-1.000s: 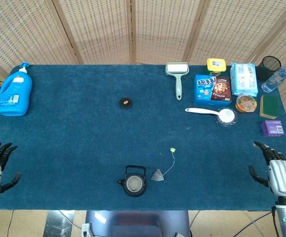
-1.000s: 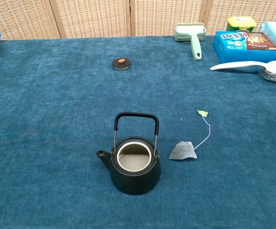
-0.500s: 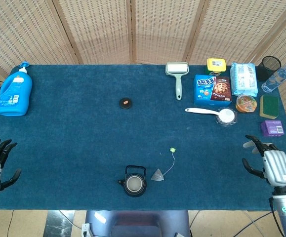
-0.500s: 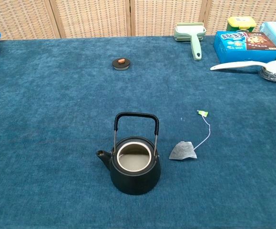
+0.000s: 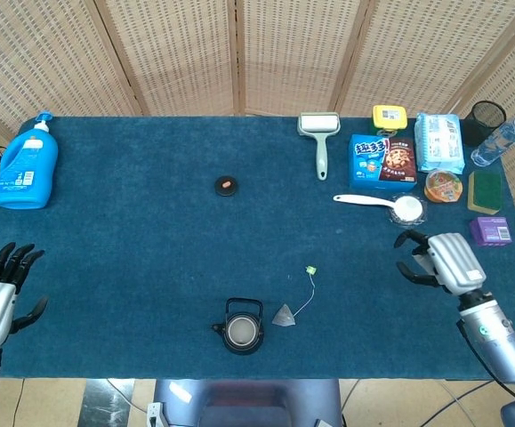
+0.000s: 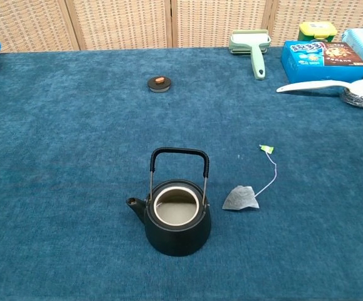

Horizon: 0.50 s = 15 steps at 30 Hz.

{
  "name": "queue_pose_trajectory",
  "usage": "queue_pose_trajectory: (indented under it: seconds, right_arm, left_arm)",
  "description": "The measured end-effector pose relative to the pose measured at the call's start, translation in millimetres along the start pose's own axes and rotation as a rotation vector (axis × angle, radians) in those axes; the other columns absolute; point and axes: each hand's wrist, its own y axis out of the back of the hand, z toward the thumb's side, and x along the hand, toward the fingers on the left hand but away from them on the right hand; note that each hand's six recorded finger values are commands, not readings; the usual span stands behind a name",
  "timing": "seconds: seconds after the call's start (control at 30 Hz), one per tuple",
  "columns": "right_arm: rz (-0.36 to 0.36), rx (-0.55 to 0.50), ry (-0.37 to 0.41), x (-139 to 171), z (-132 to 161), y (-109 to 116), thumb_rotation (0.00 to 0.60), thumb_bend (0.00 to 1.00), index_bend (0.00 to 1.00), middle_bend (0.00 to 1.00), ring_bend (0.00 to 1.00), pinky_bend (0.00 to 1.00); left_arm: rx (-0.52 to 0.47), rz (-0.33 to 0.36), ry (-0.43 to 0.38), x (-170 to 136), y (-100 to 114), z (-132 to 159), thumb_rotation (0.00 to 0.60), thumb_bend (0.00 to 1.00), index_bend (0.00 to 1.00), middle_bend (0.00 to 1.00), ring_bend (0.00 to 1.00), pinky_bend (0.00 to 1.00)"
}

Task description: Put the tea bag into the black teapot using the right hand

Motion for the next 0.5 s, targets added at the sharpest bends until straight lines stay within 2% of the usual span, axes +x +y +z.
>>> queue_pose_trajectory:
  seconds: [0.23,0.5]
  right_arm:
    - [0.136,0.013,0.079,-43.3,29.6,-25.3,0.6,0.39,0.48,1.0,1.0,1.0]
    - [0.258,0.034,0.123,-72.0,55.3,-55.6,0.6,0.39,0.45,1.0,1.0,1.0]
  left_arm:
    - [0.009,-0.015,-0.02,12.7,-2.2,7.2,0.6,0.35,0.14,0.12,0.0,0.14]
    - [0.005,-0.013,-0.035,22.5,-2.0,12.1,0.6,0.35,0.14,0.12,0.0,0.14]
